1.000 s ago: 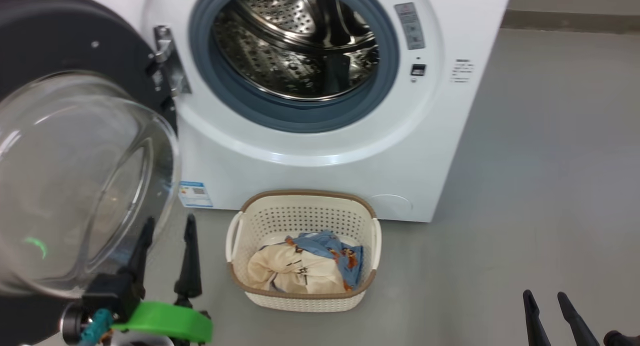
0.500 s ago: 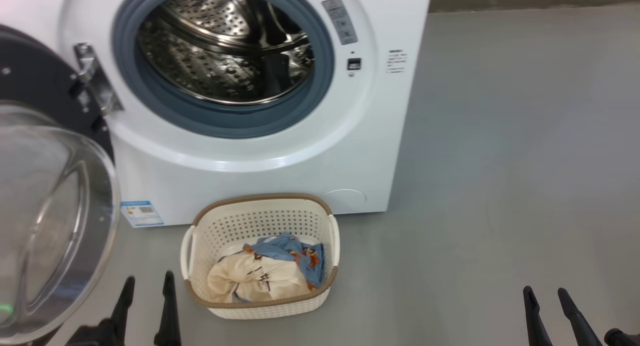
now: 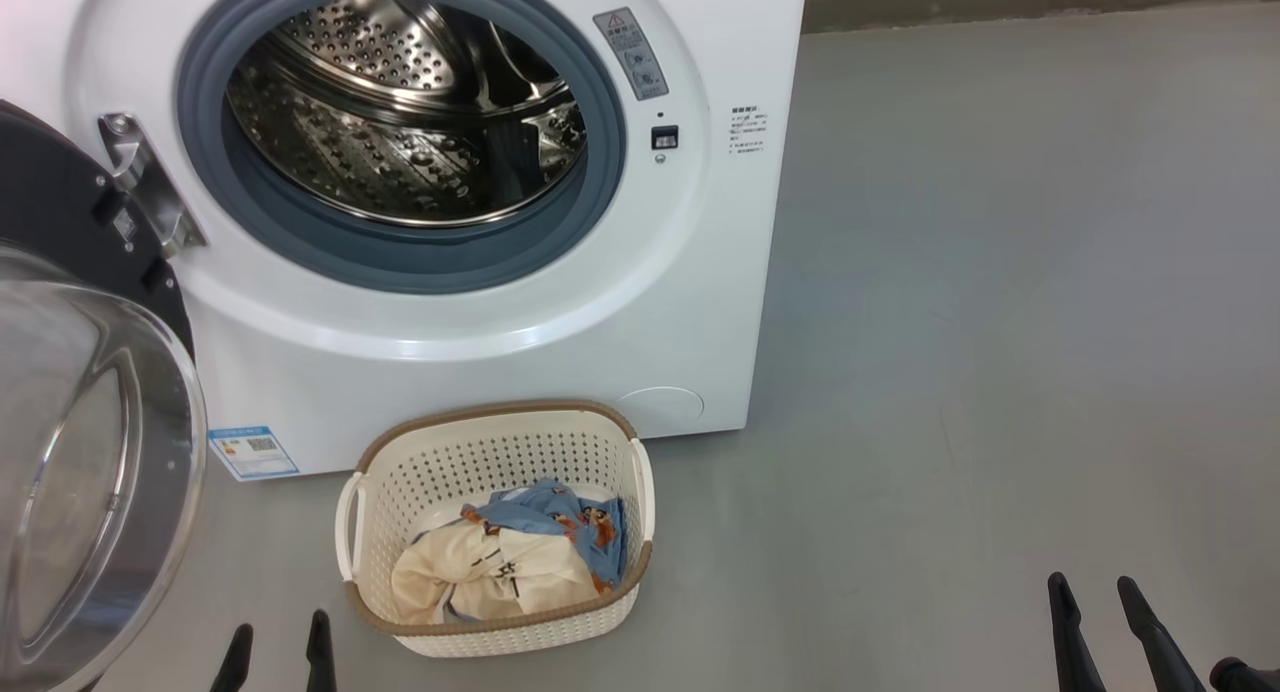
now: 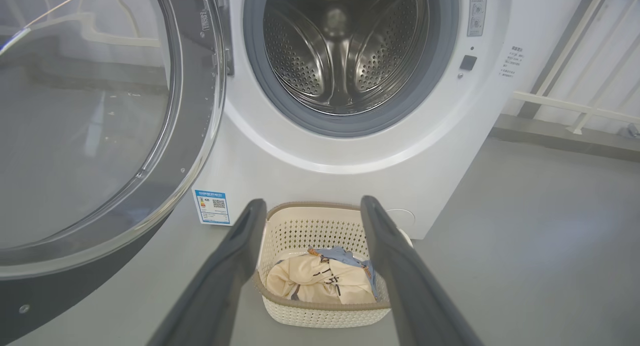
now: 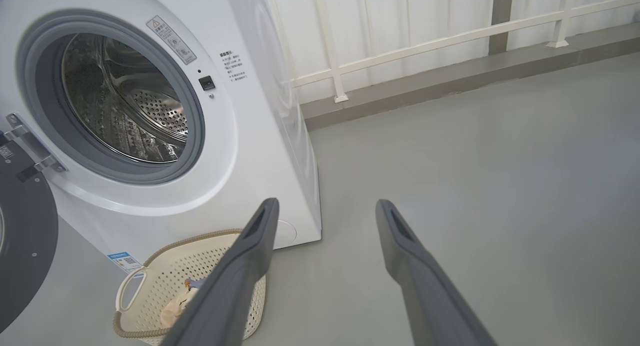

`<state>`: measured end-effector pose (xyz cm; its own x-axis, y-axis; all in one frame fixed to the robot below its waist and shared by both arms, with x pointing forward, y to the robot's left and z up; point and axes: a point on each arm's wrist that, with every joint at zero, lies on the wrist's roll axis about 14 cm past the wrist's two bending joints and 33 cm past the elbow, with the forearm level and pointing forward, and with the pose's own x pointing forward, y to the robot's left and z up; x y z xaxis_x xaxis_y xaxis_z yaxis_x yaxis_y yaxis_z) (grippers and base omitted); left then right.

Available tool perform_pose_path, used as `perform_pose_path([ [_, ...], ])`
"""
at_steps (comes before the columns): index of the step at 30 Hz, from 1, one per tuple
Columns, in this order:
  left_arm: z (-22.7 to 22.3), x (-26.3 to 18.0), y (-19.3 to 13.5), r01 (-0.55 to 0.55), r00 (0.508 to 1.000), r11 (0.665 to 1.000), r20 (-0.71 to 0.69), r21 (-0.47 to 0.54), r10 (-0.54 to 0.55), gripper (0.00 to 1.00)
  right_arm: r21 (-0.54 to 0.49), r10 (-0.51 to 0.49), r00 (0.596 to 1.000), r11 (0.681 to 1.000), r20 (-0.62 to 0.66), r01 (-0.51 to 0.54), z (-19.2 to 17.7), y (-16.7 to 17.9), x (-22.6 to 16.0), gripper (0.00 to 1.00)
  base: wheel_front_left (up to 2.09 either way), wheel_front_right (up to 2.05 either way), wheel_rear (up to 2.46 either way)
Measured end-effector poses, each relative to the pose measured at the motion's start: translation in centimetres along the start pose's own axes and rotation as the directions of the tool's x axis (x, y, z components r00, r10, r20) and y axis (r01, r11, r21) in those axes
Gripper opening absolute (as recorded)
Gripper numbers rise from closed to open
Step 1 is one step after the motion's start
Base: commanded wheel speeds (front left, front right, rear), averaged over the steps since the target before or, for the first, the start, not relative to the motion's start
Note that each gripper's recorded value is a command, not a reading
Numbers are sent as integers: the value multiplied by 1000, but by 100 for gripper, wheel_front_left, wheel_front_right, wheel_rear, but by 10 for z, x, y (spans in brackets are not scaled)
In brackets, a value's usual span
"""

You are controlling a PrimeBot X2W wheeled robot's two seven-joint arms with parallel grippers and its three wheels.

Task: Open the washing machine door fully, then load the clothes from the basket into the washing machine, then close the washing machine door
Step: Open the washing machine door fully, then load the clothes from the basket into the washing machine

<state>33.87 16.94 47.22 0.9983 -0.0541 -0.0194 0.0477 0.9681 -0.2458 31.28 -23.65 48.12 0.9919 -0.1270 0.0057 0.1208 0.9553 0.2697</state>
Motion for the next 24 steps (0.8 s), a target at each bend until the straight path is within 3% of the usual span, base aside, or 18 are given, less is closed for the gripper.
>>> perform_pose_path([
  [24,15,-20,6,-21,998,1000,51,-11,22,100,-38,24,1000,999,7,-24,3,4,1,100,0,0,0],
])
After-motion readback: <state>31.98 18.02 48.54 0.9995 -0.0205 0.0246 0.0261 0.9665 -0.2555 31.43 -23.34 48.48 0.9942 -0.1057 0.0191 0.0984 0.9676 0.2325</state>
